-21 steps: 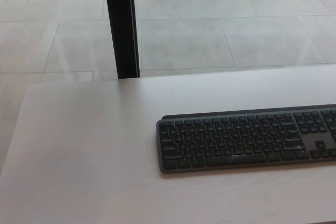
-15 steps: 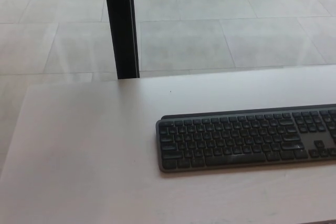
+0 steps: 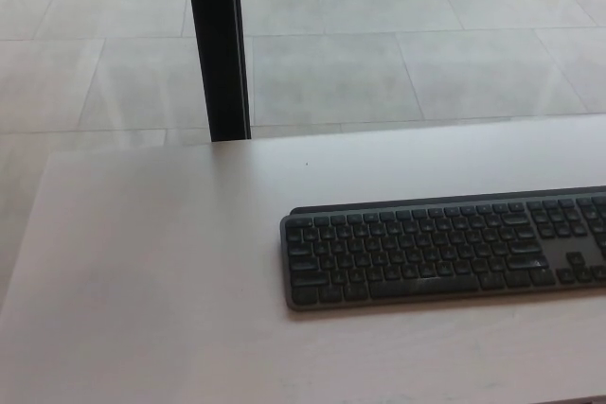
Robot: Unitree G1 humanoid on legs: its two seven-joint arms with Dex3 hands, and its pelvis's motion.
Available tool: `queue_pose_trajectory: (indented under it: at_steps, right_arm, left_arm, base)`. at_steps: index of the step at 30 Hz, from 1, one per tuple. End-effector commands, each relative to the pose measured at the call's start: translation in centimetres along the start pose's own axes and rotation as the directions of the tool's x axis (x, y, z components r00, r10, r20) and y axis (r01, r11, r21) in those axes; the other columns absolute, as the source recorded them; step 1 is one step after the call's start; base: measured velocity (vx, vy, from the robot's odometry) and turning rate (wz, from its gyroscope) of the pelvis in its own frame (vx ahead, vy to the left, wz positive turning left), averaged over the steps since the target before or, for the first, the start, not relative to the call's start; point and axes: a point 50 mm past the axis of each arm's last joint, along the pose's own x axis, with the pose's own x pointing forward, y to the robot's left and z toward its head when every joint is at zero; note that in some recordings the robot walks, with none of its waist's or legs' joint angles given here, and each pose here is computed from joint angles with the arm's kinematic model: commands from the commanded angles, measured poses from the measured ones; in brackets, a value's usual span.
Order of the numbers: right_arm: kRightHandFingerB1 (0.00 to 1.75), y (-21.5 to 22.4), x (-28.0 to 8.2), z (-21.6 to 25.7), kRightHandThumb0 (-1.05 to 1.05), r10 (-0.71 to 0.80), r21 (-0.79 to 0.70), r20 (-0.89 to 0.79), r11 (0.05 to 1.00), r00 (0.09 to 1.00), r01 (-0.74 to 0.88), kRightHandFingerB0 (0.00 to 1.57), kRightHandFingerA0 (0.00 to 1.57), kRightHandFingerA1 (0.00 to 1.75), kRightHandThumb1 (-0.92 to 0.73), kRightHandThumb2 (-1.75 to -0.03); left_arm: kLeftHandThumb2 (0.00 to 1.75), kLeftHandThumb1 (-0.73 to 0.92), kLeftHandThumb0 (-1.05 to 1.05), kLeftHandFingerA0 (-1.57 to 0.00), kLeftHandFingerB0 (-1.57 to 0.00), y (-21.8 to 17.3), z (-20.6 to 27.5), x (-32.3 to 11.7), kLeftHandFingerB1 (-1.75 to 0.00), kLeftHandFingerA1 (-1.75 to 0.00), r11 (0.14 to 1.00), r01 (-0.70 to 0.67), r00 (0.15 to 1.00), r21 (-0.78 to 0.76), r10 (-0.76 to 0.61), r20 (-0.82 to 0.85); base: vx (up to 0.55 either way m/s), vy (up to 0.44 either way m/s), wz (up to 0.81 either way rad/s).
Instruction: The robot uses its right fingers to click on the space key of the black keyboard placed on the center of the white desk.
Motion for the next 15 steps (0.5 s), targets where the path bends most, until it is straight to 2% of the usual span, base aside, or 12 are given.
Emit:
queue_pose_trajectory:
  at_steps: [1, 2, 3, 5, 6, 7, 8, 9, 11, 14, 15]
  right_arm:
    - [0.54, 2.1, 0.1, 3.7, -0.35, -0.053, 0.123, 0.022, 0.991, 0.998, 0.05, 0.69, 0.77, 0.55, -0.64, -0.59]
    - [0.51, 2.8, 0.0, 4.3, -0.36, -0.028, 0.133, 0.033, 0.991, 0.999, 0.024, 0.64, 0.72, 0.54, -0.64, -0.6]
    - [0.47, 5.3, -0.5, 6.2, -0.27, 0.092, 0.166, 0.099, 0.98, 0.991, -0.107, 0.57, 0.69, 0.57, -0.7, -0.59]
    - [0.46, 6.6, -1.0, 7.1, -0.27, 0.128, 0.146, 0.129, 0.978, 0.983, -0.147, 0.56, 0.69, 0.56, -0.7, -0.6]
    - [0.52, 7.3, -1.3, 7.5, -0.36, 0.156, 0.14, 0.131, 0.975, 0.979, -0.174, 0.5, 0.66, 0.63, -0.59, -0.76]
    - [0.52, 7.7, -1.5, 7.7, -0.36, 0.169, 0.136, 0.131, 0.973, 0.977, -0.186, 0.5, 0.66, 0.63, -0.59, -0.76]
    - [0.45, 10.5, -2.6, 9.0, -0.36, 0.29, 0.104, 0.126, 0.947, 0.949, -0.303, 0.59, 0.87, 0.65, -0.6, -0.59]
    - [0.45, 10.8, -2.7, 9.2, -0.36, 0.304, 0.099, 0.125, 0.943, 0.945, -0.317, 0.59, 0.87, 0.65, -0.6, -0.59]
    - [0.52, 12.4, -3.6, 9.9, -0.39, 0.376, 0.047, 0.134, 0.922, 0.917, -0.385, 0.77, 0.97, 0.77, -0.56, -0.57]
    - [0.48, 14.4, -5.2, 10.1, -0.37, 0.51, -0.078, 0.171, 0.86, 0.843, -0.504, 0.68, 0.92, 0.85, -0.59, -0.57]
    - [0.48, 15.8, -6.5, 10.0, -0.37, 0.592, -0.147, 0.173, 0.806, 0.787, -0.573, 0.72, 0.97, 0.88, -0.57, -0.57]
  left_arm:
    - [0.57, 0.56, -0.52, -0.84, -0.7, 0.7, 1.2, 0.2, -0.57, -0.71, 0.998, -0.042, 0.998, -0.039, 0.044, 0.049]
    - [0.57, 0.56, -0.52, -0.85, -0.7, 0.7, 1.2, 0.2, -0.57, -0.72, 0.998, -0.049, 0.998, -0.041, 0.051, 0.046]
    - [0.56, 0.56, -0.52, -0.85, -0.71, 0.7, 1.4, 0.2, -0.59, -0.75, 0.998, -0.043, 0.998, -0.049, 0.046, 0.051]
    - [0.56, 0.55, -0.51, -0.85, -0.71, 0.7, 1.4, 0.2, -0.59, -0.75, 0.996, -0.046, 0.998, -0.072, 0.049, 0.049]
    - [0.56, 0.55, -0.52, -0.86, -0.7, 0.7, 1.4, 0.2, -0.59, -0.74, 0.997, -0.046, 0.998, -0.067, 0.05, 0.049]
    - [0.56, 0.55, -0.52, -0.86, -0.7, 0.7, 1.5, 0.2, -0.59, -0.74, 0.997, -0.048, 0.997, -0.065, 0.051, 0.05]
    - [0.57, 0.56, -0.52, -0.83, -0.69, 0.8, 1.4, 0.2, -0.59, -0.73, 0.997, -0.044, 0.998, -0.064, 0.047, 0.051]
    - [0.57, 0.56, -0.52, -0.83, -0.69, 0.8, 1.3, 0.2, -0.59, -0.73, 0.997, -0.044, 0.998, -0.064, 0.047, 0.051]
    - [0.57, 0.56, -0.53, -0.84, -0.7, 0.9, 1.2, 0.2, -0.59, -0.71, 0.997, -0.052, 0.997, -0.05, 0.055, 0.047]
    - [0.57, 0.55, -0.54, -0.87, -0.74, 0.9, 1.2, 0.2, -0.61, -0.72, 0.998, -0.052, 0.997, -0.046, 0.054, 0.049]
    - [0.56, 0.55, -0.55, -0.87, -0.77, 0.8, 1.3, 0.2, -0.61, -0.71, 0.997, -0.058, 0.997, -0.044, 0.06, 0.047]
  base:
    - [0.0, 0.0, 0.0]
    - [0.0, 0.0, 0.0]
    - [0.0, 0.0, 0.0]
    - [0.0, 0.0, 0.0]
    - [0.0, 0.0, 0.0]
    - [0.0, 0.0, 0.0]
    - [0.0, 0.0, 0.0]
    - [0.0, 0.0, 0.0]
    - [0.0, 0.0, 0.0]
    - [0.0, 0.0, 0.0]
    - [0.0, 0.0, 0.0]
